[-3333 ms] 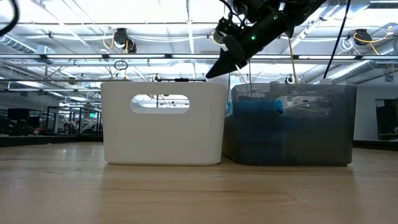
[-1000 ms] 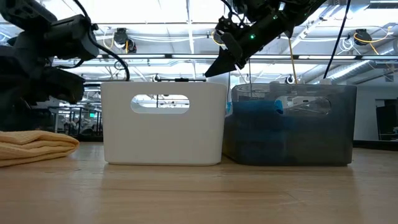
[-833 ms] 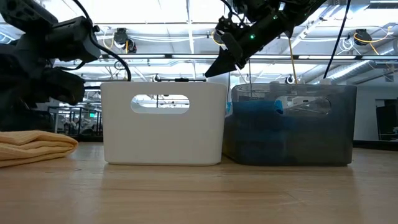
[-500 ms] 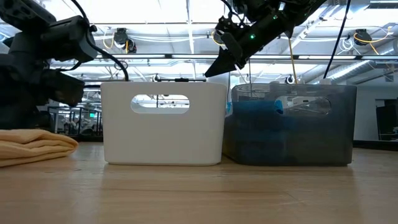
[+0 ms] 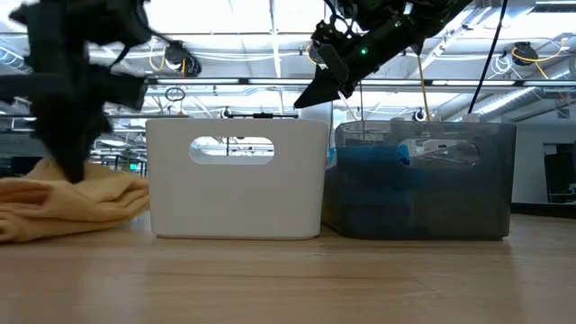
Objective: Pick & Place Kitchen Items
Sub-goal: Put the light orange microfiber into the yellow bin
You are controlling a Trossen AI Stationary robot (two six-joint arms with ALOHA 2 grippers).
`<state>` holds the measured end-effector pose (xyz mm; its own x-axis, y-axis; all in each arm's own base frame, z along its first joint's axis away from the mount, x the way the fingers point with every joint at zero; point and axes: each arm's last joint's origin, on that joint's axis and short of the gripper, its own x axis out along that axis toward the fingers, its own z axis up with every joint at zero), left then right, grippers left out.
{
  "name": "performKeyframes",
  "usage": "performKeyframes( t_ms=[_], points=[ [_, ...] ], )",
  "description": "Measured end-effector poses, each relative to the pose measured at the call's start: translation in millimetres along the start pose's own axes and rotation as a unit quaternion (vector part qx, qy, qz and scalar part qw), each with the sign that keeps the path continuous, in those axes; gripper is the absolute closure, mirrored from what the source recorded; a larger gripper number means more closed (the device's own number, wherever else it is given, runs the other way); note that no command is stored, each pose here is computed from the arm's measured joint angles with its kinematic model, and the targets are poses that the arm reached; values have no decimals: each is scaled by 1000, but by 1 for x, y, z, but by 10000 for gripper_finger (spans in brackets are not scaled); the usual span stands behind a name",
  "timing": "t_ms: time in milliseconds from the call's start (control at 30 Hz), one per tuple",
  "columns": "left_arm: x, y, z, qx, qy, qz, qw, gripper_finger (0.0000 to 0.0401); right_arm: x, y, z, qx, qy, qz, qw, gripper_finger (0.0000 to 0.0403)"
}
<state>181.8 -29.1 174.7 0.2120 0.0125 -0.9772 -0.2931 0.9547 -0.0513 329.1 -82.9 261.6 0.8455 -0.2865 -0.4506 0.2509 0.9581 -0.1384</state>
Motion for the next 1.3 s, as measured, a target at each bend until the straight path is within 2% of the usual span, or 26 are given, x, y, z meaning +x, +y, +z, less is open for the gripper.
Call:
performKeyframes(
  t_ms=[133,267,400,533,733,867,967,1167,1300],
  points=[
    [-30,-6,12,20,-30,70,997,390,0,0,0,0,-1,0,1000,402],
    [-56,-14,24,38,-72,97,992,390,0,0,2,0,-8,-1,1000,392],
    [-77,-22,31,69,-114,122,984,390,-1,5,6,11,-31,6,999,361],
    [-88,-30,36,93,-141,133,977,390,0,21,12,4,-61,25,998,306],
    [-90,-36,42,117,-150,150,970,390,0,52,25,2,-140,60,988,189],
    [-86,-38,44,122,-140,156,970,390,6,68,27,10,-151,82,985,112],
    [-82,-39,46,132,-132,160,969,390,17,74,32,18,-142,89,986,78],
    [-81,-40,47,135,-132,161,969,390,48,86,37,17,-135,169,976,75],
    [-81,-40,47,135,-133,162,968,390,69,91,35,15,-125,177,976,85]
  ],
)
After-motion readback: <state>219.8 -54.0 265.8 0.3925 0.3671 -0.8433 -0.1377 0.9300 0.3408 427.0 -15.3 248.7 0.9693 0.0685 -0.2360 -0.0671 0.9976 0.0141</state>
